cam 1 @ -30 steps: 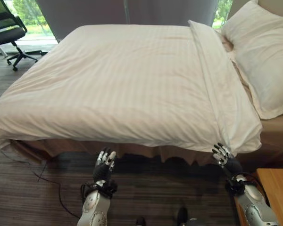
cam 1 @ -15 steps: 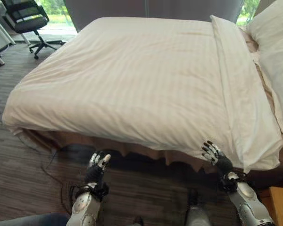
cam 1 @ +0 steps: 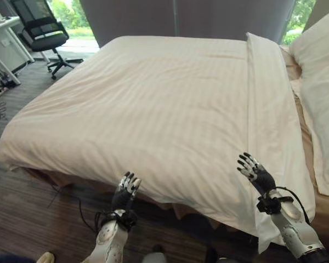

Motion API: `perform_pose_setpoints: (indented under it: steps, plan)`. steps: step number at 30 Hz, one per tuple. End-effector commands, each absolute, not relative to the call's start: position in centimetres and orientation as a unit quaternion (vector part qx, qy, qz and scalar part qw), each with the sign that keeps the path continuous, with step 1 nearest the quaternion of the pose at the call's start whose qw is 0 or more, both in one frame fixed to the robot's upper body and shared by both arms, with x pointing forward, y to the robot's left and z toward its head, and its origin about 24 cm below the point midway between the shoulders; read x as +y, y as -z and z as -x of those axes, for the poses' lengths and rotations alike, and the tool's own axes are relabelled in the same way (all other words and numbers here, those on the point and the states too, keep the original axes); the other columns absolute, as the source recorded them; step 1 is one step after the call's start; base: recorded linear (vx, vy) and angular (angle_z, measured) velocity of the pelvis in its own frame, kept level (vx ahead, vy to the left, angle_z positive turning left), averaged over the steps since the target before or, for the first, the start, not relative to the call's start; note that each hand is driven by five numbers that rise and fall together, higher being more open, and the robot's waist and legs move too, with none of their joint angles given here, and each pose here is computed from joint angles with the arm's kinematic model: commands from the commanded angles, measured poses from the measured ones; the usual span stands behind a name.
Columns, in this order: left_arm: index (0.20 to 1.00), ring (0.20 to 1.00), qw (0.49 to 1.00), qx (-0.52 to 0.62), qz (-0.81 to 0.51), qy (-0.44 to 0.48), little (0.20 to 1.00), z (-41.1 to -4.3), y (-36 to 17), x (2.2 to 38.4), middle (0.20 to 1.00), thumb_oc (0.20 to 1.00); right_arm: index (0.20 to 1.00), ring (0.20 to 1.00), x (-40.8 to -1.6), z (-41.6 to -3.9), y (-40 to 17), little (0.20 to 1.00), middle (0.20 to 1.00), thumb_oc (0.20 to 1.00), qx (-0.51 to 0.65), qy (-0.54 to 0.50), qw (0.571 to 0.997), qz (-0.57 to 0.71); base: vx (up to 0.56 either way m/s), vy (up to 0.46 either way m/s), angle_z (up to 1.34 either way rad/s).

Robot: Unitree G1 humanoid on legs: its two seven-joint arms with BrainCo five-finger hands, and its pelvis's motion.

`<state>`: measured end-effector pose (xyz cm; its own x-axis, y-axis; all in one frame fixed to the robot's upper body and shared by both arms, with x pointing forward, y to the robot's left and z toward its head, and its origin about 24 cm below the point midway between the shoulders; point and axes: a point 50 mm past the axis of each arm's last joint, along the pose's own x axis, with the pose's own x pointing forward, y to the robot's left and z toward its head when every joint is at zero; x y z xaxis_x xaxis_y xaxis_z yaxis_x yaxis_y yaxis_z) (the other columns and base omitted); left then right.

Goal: Making the bed.

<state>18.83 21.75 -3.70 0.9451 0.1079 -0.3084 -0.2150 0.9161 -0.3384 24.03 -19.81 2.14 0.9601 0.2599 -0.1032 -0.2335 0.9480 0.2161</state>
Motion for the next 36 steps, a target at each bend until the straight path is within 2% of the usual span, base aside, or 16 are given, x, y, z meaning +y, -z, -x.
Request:
perform_pose_setpoints:
  steps: [1, 7, 13, 14, 15, 16, 17, 23, 35, 36]
  plan:
    - [1.0, 1.0, 0.981, 0.08, 0.172, -0.039, 1.0, -20.6, 1.2, 21.7, 1.0, 1.0, 1.0, 1.0, -18.7, -24.9, -4.5, 1.0, 1.0, 1.0, -0.005, -0.15, 0.98, -0.133, 0.16, 0.092, -0.13]
    - [1.0, 1.0, 0.986, 0.076, 0.15, -0.001, 1.0, -20.9, 0.6, 21.0, 1.0, 1.0, 1.0, 1.0, -18.5, -24.5, -3.5, 1.0, 1.0, 1.0, 0.015, -0.139, 0.972, -0.188, 0.05, 0.044, -0.13]
    - [1.0, 1.0, 0.982, 0.098, 0.162, 0.001, 1.0, -20.3, 1.5, 20.5, 1.0, 1.0, 1.0, 1.0, -20.6, -25.2, -4.3, 1.0, 1.0, 1.0, -0.009, -0.088, 0.976, -0.197, 0.03, 0.019, -0.09]
    - [1.0, 1.0, 0.981, 0.099, 0.164, 0.013, 1.0, -20.4, 1.4, 20.1, 1.0, 1.0, 0.702, 0.702, -21.6, -25.7, -4.4, 0.702, 0.702, 0.702, -0.009, -0.072, 0.98, -0.185, 0.03, 0.012, -0.06]
    - [1.0, 1.0, 0.981, 0.099, 0.163, 0.019, 1.0, -20.4, 1.4, 19.9, 1.0, 1.0, 0.548, 0.548, -22.0, -25.9, -4.5, 0.548, 0.548, 0.548, -0.008, -0.063, 0.981, -0.183, 0.03, 0.009, -0.05]
    - [1.0, 1.0, 0.981, 0.098, 0.164, 0.025, 1.0, -20.4, 1.3, 19.7, 1.0, 1.0, 0.238, 0.238, -22.7, -26.2, -4.4, 0.238, 0.238, 0.238, -0.007, -0.047, 0.982, -0.185, 0.02, 0.003, -0.04]
    - [1.0, 1.0, 0.98, 0.099, 0.168, 0.028, 1.0, -20.4, 1.3, 19.6, 1.0, 1.0, 0.2, 0.2, -23.0, -26.4, -4.4, 0.2, 0.2, 0.2, -0.006, -0.039, 0.982, -0.187, 0.02, 0.002, -0.04]
    - [1.0, 1.0, 0.976, 0.111, 0.183, 0.043, 1.0, -20.3, 1.4, 19.1, 1.0, 1.0, 0.2, 0.2, -25.4, -28.2, -3.8, 0.2, 0.2, 0.2, 0.018, 0.028, 0.981, -0.191, 0.01, -0.003, -0.03]
    - [1.0, 1.0, 0.976, 0.116, 0.176, 0.051, 1.0, -20.1, 1.2, 19.5, 1.0, 1.0, 0.2, 0.2, -27.1, -30.0, -2.2, 0.2, 0.2, 0.2, 0.076, 0.091, 0.974, -0.191, -0.01, 0.0, 0.02]
    - [1.0, 1.0, 0.977, 0.112, 0.174, 0.055, 1.0, -20.3, 1.0, 19.6, 1.0, 1.0, 0.2, 0.2, -28.5, -30.7, -2.4, 0.2, 0.2, 0.2, 0.082, 0.133, 0.97, -0.188, -0.07, 0.013, 0.02]
